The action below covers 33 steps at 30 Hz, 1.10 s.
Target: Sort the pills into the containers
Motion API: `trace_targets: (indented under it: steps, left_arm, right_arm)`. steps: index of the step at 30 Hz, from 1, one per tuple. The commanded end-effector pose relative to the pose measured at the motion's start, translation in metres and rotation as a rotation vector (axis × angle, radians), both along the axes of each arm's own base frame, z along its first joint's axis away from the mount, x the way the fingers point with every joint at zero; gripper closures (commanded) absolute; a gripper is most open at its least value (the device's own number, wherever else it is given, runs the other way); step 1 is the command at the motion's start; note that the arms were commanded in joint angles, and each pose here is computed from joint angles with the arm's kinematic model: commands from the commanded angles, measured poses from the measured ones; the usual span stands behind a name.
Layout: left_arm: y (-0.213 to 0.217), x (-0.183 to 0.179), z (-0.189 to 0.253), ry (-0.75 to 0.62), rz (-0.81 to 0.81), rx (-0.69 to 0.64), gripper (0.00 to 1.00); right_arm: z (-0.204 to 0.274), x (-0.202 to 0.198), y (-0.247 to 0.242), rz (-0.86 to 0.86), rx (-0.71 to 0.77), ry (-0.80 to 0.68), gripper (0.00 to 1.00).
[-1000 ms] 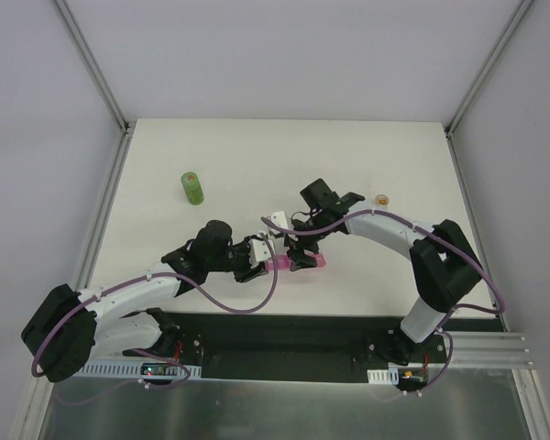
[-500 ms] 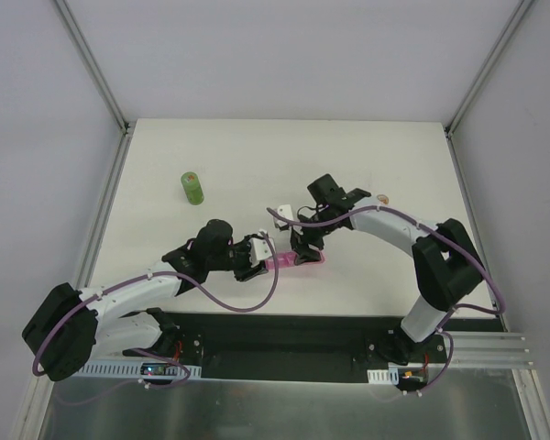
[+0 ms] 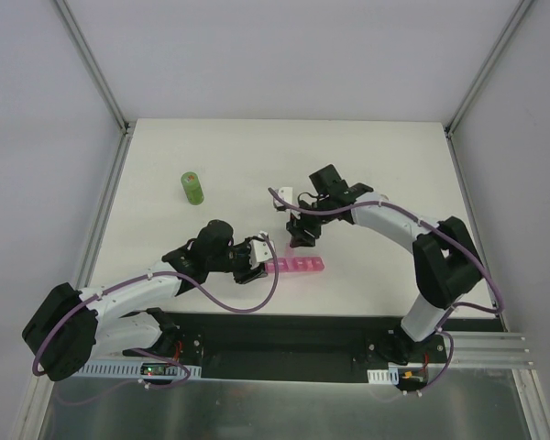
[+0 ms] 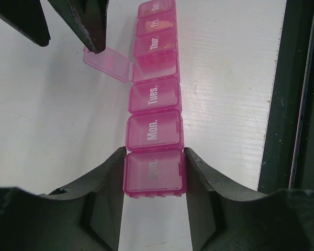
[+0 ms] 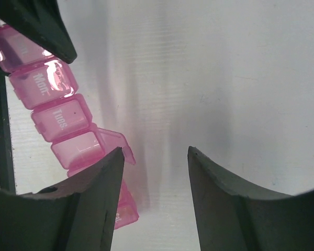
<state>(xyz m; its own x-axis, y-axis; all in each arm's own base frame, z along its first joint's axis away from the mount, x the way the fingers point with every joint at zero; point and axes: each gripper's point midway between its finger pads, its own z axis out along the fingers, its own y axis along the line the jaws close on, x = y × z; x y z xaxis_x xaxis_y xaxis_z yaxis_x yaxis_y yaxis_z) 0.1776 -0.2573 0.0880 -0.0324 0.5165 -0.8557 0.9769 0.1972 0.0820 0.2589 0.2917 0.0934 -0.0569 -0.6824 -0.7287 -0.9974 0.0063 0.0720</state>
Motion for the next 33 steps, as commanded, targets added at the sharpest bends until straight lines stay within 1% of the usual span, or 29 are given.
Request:
trace_targets:
  steps: [1,8,12,16,19,23,25,28,29,31,33]
  left_arm:
    - [-0.011,0.003,0.026,-0.054,-0.04,-0.075,1.0]
    - [-0.01,0.006,0.029,-0.074,-0.022,-0.081,1.0]
    - [-0.009,0.007,0.03,-0.084,-0.019,-0.085,1.0]
    - [-0.008,0.007,0.028,-0.089,-0.018,-0.077,1.0]
    - [-0.008,0.008,0.026,-0.089,-0.015,-0.072,1.0]
    - [-0.007,0.008,0.026,-0.084,-0.015,-0.068,1.0]
    - [-0.007,0.009,0.027,-0.086,-0.011,-0.07,1.0]
    - [-0.006,0.01,0.028,-0.09,-0.004,-0.071,1.0]
    - [-0.006,0.01,0.029,-0.091,-0.003,-0.073,1.0]
    - [-0.006,0.011,0.031,-0.098,-0.001,-0.076,1.0]
    - [-0.005,0.012,0.035,-0.114,0.004,-0.083,1.0]
  right_arm:
    - [0.004,0.018,0.009,-0.069,0.002,-0.016,0.46]
    - [-0.012,0.01,0.014,-0.054,-0.041,0.0,0.46]
    - [-0.012,0.01,0.014,-0.059,-0.05,0.014,0.46]
    - [0.008,0.012,0.015,-0.058,-0.013,-0.001,0.44]
    - [0.034,0.014,0.012,-0.055,0.029,-0.026,0.43]
    - [0.065,0.003,0.004,-0.007,0.1,-0.038,0.36]
    - [0.072,-0.005,0.001,0.029,0.115,-0.037,0.33]
    - [0.074,-0.02,-0.007,0.111,0.122,-0.047,0.29]
    - [0.073,-0.031,-0.011,0.146,0.119,-0.021,0.26]
    - [0.07,-0.038,-0.017,0.203,0.12,-0.065,0.22]
    - [0.057,-0.046,-0.025,0.263,0.11,-0.093,0.15]
